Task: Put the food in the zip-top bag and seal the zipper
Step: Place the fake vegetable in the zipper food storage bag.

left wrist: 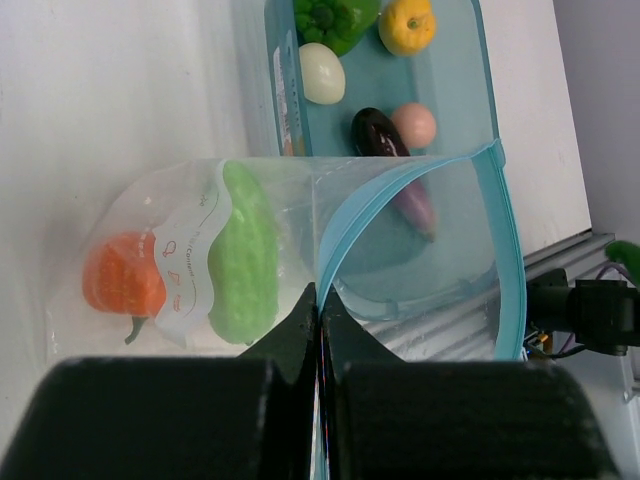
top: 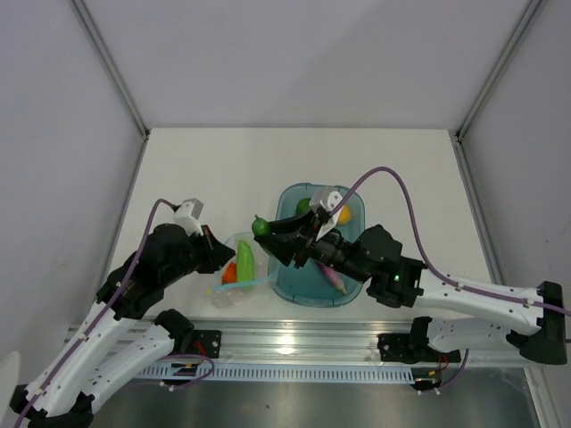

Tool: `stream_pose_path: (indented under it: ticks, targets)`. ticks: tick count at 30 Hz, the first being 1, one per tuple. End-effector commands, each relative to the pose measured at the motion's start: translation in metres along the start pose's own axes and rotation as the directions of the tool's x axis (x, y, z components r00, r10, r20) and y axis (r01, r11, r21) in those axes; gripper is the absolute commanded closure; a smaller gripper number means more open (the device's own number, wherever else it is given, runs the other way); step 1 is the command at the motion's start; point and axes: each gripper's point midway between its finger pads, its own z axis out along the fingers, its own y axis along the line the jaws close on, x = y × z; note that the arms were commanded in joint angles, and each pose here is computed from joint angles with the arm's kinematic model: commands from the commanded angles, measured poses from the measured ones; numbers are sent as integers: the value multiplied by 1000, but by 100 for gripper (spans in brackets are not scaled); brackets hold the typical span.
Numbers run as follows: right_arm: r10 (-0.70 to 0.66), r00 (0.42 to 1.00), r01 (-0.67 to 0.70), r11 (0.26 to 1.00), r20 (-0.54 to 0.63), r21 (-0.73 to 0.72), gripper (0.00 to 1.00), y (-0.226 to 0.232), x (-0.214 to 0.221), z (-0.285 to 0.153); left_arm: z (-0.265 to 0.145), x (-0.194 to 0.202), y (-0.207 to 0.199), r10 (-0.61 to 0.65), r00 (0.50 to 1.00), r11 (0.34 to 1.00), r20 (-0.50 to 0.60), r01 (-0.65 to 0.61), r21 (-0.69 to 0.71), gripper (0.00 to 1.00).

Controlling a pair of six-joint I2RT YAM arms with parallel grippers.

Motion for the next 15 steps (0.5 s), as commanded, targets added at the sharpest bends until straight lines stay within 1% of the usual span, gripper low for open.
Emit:
stream_pose_path:
  ticks: [1, 2, 3, 4, 6, 12, 13, 15]
  targets:
    - [8, 982, 17, 992, 188, -128, 100, 29, -38, 11, 1, -6, -14, 13, 1000, 998, 14, -14, 69, 99]
    - [13, 980, 16, 990, 200, -142, 100, 33, -37, 14, 0, -7, -16, 14, 1000, 997, 16, -15, 74, 99]
    - [12, 983, 15, 989, 184, -146, 100, 33, -24, 22, 0, -7, -16, 14, 1000, 997, 14, -15, 72, 99]
    - [12, 979, 18, 989, 202, -147, 100, 33, -26, 26, 0, -7, -17, 13, 1000, 997, 14, -14, 75, 100]
    - [9, 983, 18, 989, 181, -146, 100, 33, -10, 37, -2, -9, -18, 13, 1000, 997, 14, -14, 77, 100]
    - [44, 981, -16, 989, 191, -148, 100, 30, 9, 43, -9, -14, -19, 16, 999, 997, 32, -19, 76, 99]
    - [46, 984, -21, 990, 174, -139, 99, 27, 20, 43, -9, -14, -19, 16, 999, 997, 34, -19, 76, 99]
    - [64, 982, -40, 990, 178, -135, 97, 24, 26, 42, -10, -15, -20, 16, 999, 997, 36, -19, 79, 100]
